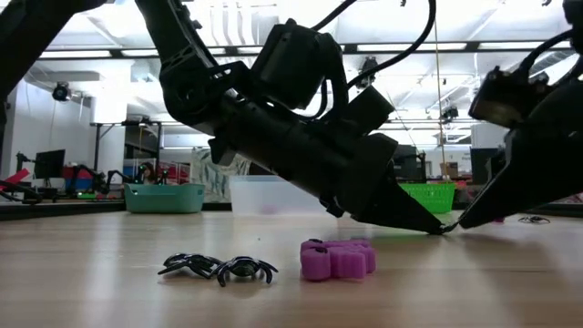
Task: Sort Halloween decoration
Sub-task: Put the black spider toy into the green bin
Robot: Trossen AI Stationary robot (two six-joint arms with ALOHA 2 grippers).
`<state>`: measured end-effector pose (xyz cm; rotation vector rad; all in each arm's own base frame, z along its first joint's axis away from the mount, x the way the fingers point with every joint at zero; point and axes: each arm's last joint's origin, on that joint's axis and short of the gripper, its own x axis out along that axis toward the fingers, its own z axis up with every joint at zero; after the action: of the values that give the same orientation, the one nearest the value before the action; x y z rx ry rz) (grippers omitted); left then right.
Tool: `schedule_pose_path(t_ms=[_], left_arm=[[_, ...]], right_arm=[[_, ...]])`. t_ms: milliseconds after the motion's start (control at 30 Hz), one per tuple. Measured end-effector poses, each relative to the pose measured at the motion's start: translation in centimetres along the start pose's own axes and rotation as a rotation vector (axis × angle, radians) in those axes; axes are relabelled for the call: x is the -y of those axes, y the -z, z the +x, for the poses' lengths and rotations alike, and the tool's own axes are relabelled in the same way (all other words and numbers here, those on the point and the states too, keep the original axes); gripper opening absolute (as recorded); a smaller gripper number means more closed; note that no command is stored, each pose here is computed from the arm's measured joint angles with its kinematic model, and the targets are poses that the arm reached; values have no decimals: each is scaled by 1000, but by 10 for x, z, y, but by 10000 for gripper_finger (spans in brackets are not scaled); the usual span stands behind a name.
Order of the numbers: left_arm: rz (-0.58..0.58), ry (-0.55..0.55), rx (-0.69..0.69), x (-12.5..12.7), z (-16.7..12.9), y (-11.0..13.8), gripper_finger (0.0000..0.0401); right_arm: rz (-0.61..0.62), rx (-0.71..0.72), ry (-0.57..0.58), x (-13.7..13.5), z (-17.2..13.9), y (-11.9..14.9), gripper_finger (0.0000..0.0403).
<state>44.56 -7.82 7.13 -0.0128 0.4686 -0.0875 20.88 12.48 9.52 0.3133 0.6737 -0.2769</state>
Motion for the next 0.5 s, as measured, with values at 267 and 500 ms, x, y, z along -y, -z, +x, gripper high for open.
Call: schedule_pose_path(t_ms=[267, 500], left_arm=[[0, 1, 1, 0, 0, 0, 0], [-1, 2, 2, 0, 0, 0, 0]], right_arm=[[272, 20, -16, -3, 7, 3, 199], [489, 10, -20, -2, 6, 2, 199]])
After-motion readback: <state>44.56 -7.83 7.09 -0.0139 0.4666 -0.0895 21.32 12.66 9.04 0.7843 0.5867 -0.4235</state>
